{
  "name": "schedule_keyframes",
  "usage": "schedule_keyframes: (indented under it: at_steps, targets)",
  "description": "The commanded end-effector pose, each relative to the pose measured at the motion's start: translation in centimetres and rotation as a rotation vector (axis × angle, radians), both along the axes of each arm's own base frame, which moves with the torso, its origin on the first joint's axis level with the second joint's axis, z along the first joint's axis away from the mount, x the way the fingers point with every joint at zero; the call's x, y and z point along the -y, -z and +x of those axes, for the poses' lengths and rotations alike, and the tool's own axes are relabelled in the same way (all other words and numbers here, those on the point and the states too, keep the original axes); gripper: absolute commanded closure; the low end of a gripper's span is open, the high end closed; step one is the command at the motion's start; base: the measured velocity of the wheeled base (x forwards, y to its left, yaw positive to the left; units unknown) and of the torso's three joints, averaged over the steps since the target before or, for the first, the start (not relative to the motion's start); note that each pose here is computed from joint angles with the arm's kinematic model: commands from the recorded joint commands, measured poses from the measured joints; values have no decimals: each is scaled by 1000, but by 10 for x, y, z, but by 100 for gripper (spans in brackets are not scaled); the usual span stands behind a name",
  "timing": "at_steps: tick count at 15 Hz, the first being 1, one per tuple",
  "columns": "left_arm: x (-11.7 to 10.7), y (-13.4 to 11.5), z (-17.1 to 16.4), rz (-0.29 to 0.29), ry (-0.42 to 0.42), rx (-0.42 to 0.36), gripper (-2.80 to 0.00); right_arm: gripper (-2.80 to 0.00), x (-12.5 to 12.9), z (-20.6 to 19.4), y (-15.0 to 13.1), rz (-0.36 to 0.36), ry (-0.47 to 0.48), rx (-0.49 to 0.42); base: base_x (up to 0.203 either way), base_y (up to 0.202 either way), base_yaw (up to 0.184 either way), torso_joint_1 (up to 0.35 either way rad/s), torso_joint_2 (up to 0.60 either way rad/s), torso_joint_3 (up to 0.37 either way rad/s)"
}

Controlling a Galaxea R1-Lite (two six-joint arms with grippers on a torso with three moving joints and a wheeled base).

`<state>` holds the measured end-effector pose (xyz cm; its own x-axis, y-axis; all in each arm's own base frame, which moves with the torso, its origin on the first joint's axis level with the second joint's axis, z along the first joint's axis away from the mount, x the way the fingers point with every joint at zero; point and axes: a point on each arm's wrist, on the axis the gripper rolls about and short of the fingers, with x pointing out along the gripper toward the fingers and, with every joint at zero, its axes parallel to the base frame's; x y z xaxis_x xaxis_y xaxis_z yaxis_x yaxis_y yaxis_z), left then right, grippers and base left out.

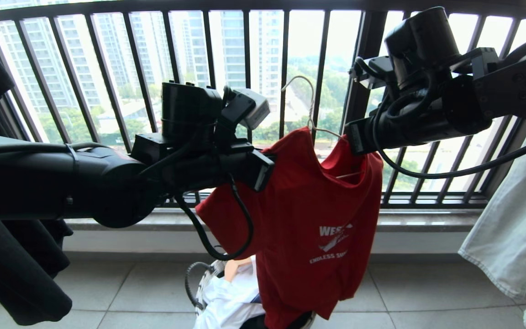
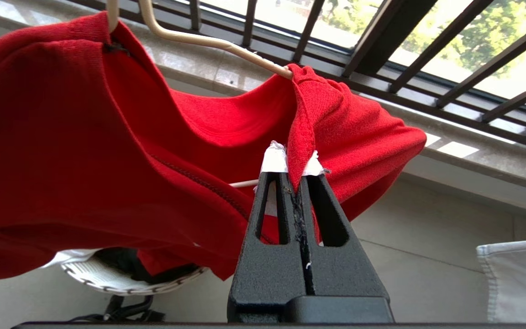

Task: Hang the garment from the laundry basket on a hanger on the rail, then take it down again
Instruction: Hang the clothes on the clothes rack

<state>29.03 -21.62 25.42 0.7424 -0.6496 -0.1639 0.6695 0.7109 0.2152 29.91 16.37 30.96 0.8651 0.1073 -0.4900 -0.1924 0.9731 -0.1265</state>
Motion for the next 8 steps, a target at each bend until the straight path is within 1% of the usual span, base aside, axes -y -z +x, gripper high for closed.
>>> schedule_keyframes:
  at_steps: [1,3,5,8]
  targets:
    - [6,11,6,28,6,-13,0,0,0,-7,-7,78,-47,-44,0,0,0,0,0,0]
    - [6,10,5,28,8,-11,0,0,5,-9,-10,119,-66,-58,0,0,0,0,0,0]
    - [4,7,2,22,11,-4,0,0,13,-5,-11,126,-42,-53,0,0,0,0,0,0]
    - [-3,-4,-10,8,15,15,0,0,29,7,-8,125,19,-51,0,0,0,0,0,0]
